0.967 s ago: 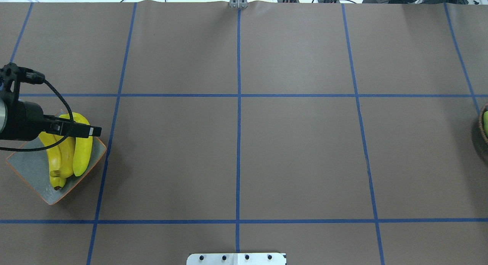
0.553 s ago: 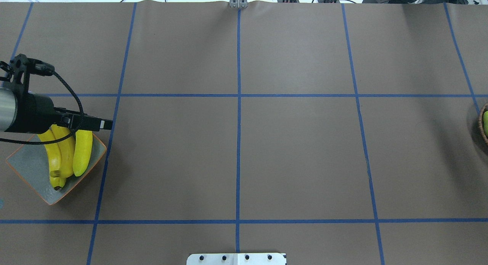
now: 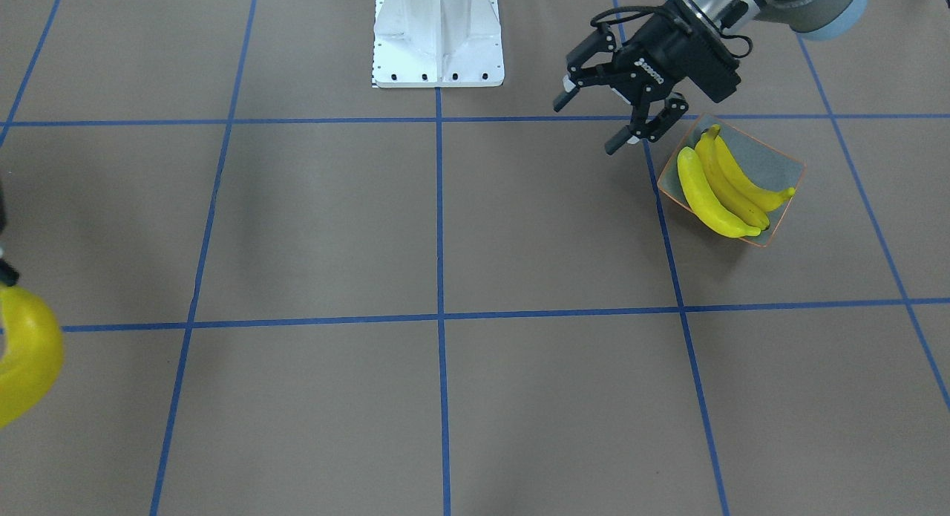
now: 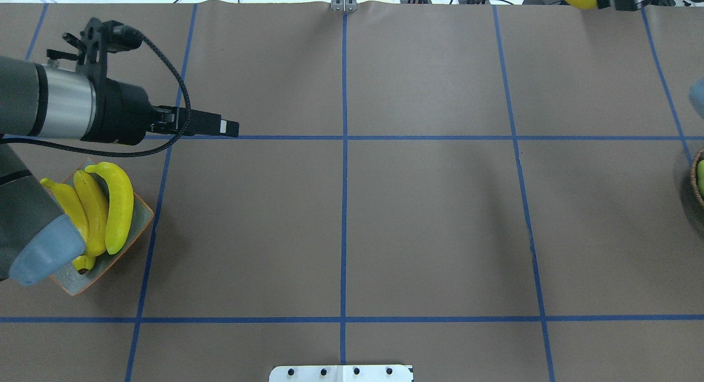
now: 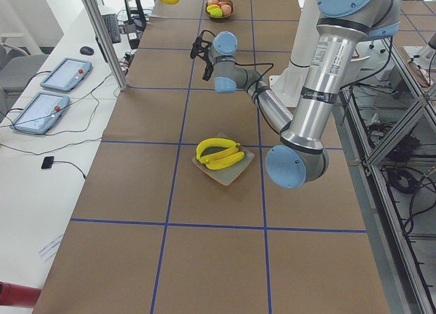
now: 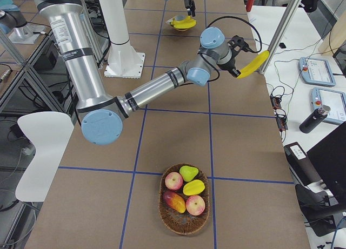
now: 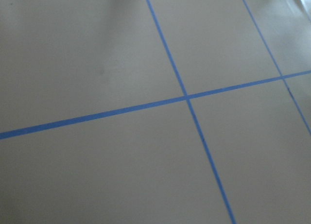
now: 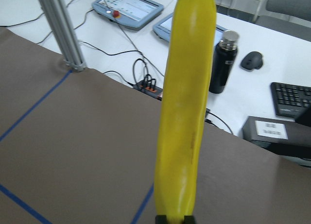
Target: Transfer all bananas from basket to plate
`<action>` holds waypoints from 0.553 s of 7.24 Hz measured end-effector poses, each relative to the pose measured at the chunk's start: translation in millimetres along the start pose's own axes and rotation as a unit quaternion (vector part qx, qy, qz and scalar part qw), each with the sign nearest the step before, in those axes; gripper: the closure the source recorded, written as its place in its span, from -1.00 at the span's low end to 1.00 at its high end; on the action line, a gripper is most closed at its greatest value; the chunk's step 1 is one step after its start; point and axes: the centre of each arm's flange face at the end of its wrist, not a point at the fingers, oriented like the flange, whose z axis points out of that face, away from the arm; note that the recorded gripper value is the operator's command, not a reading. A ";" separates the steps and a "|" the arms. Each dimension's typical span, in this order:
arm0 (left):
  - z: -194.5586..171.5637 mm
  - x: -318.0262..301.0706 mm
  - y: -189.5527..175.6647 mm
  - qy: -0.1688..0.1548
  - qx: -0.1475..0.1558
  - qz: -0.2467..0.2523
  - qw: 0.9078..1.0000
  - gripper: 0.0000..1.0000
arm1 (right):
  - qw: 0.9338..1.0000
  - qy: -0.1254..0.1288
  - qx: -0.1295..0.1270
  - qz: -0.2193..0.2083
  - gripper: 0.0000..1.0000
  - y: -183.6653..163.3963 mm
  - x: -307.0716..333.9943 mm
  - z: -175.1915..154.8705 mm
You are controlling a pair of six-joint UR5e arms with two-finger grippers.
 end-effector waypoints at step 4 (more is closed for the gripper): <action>17.0 43.7 -31.3 0.025 0.029 -0.016 0.999 -1.00 | 0.997 -0.067 -0.026 -0.020 1.00 8.5 -136.8 59.6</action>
